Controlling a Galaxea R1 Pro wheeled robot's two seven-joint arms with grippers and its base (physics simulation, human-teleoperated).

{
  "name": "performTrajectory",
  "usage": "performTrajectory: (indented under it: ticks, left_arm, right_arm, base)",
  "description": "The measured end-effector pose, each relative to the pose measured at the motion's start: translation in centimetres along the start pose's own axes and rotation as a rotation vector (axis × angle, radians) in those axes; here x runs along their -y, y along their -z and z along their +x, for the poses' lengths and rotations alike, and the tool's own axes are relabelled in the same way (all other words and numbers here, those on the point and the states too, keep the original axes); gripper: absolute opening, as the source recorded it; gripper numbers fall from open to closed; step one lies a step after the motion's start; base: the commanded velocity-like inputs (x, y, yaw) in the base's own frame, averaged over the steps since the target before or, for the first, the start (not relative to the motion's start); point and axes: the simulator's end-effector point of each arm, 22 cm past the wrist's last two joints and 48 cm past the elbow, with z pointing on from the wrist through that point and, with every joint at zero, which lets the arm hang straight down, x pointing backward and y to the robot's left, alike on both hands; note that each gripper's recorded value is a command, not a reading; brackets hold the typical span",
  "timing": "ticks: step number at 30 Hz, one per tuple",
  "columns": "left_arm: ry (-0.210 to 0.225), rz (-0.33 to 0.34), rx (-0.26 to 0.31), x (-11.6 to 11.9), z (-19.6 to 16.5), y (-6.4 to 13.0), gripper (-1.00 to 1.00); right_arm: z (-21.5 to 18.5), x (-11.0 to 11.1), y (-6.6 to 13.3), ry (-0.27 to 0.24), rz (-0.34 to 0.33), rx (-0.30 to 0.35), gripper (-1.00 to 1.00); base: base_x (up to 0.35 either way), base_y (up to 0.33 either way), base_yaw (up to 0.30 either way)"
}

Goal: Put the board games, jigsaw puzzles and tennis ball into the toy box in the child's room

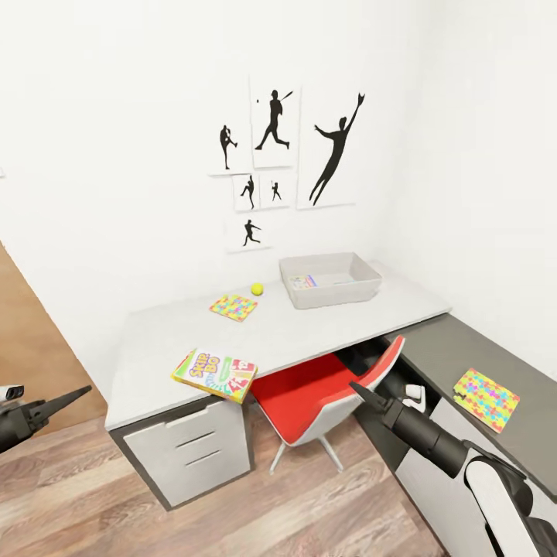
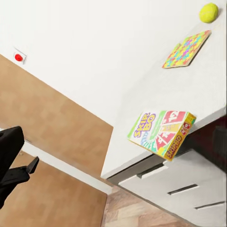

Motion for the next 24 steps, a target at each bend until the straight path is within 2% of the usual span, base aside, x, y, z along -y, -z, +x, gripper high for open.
performTrajectory:
  ticks: [5, 20, 24]
  left_arm:
    - [-0.004, 0.002, 0.003, 0.21, -0.17, 0.07, 1.0]
    - [-0.015, 0.009, 0.011, 0.77, -0.61, 0.22, 1.0]
    - [-0.017, 0.01, 0.013, 0.85, -0.66, 0.25, 1.0]
  right_arm:
    - [-0.13, -0.23, 0.05, 0.004, -0.003, 0.003, 1.0]
    - [-0.49, -0.86, 0.15, 0.015, -0.011, 0.01, 1.0]
    - [-0.56, -0.96, 0.17, 0.017, -0.013, 0.011, 1.0]
  base:
    - [-0.026, -0.208, -0.228]
    - [-0.002, -0.031, -0.236]
    - [0.017, -0.151, -0.109]
